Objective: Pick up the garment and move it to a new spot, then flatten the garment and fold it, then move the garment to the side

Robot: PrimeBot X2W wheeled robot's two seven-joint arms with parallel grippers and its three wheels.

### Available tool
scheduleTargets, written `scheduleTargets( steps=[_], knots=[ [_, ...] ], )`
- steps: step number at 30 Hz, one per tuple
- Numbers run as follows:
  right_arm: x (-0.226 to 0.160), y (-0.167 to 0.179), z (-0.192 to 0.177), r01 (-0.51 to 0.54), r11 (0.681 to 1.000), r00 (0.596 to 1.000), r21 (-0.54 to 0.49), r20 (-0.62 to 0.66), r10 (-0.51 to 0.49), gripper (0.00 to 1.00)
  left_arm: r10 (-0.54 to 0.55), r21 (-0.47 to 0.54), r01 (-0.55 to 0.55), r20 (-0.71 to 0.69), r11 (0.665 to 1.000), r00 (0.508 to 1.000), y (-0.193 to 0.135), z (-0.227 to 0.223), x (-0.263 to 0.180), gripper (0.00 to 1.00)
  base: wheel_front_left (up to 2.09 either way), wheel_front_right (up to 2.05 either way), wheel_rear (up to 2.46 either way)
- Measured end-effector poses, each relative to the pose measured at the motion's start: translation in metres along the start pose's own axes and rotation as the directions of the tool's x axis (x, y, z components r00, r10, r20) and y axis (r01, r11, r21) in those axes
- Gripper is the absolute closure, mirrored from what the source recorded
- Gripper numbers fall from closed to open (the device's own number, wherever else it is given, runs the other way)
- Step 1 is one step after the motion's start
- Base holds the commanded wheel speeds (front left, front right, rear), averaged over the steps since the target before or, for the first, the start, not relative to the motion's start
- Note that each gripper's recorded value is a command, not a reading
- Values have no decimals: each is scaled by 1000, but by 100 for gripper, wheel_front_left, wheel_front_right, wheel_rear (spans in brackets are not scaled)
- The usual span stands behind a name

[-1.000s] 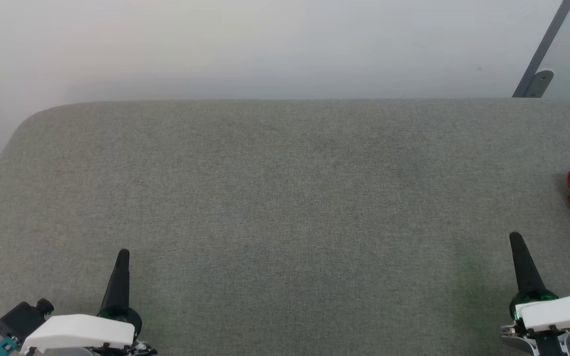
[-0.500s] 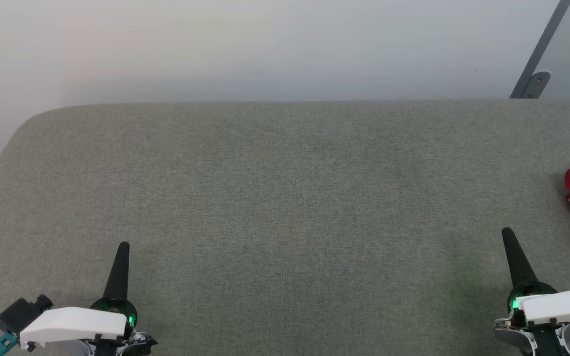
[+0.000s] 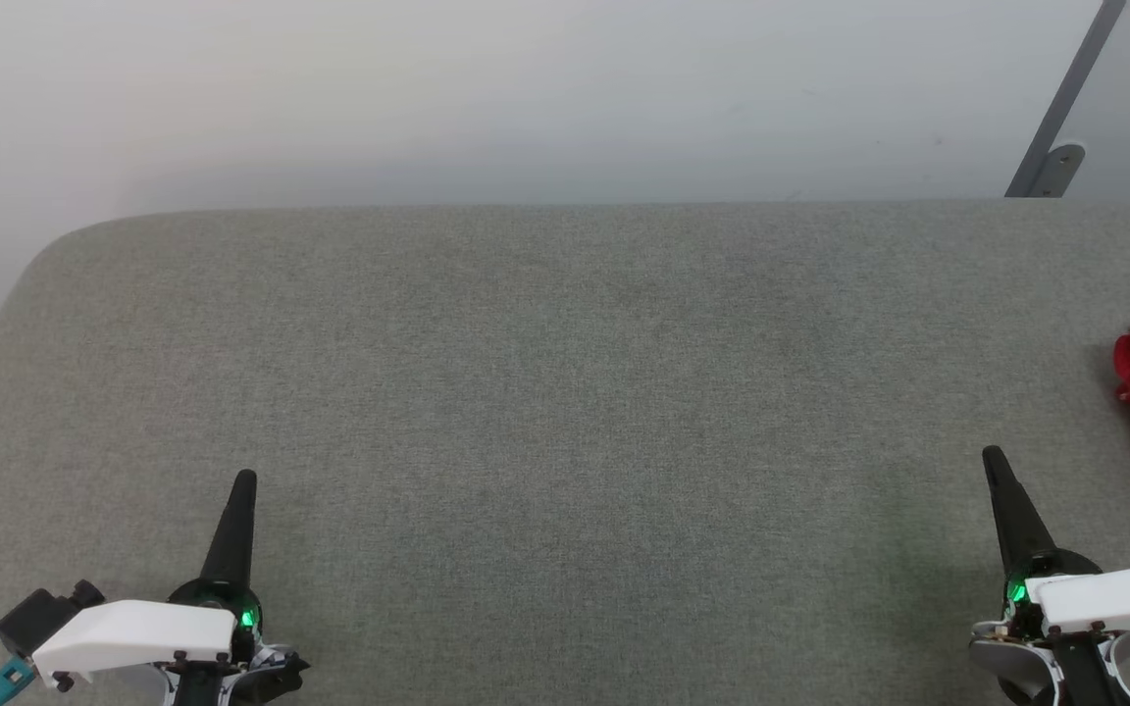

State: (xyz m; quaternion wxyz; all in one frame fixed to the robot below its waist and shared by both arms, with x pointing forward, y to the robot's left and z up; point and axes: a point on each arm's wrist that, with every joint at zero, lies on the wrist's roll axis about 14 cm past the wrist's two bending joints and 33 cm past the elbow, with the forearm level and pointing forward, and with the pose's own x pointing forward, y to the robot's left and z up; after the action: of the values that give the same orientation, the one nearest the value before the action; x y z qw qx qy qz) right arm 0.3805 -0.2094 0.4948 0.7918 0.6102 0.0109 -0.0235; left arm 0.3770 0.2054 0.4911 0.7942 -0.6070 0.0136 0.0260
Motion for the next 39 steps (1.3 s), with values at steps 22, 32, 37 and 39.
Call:
scheduleTargets(
  steps=[22, 32, 37, 39],
  knots=[
    [5, 7, -3, -23, 987, 1000, 157, -8, 25, 100, -20, -167, 18, -10, 986, 1000, -7, -2, 5, 100, 0, 0, 0],
    [6, 10, -5, -33, 974, 999, 223, -10, 36, 100, -38, -234, 34, -11, 972, 999, -12, -2, 8, 100, 0, 0, 0],
    [7, 12, -6, -38, 967, 999, 253, -13, 43, 100, -44, -262, 39, -13, 964, 999, -14, -3, 9, 100, 0, 0, 0],
    [7, 13, -6, -41, 966, 999, 257, -13, 46, 100, -44, -264, 39, -14, 964, 999, -14, -3, 9, 100, 0, 0, 0]
  ],
)
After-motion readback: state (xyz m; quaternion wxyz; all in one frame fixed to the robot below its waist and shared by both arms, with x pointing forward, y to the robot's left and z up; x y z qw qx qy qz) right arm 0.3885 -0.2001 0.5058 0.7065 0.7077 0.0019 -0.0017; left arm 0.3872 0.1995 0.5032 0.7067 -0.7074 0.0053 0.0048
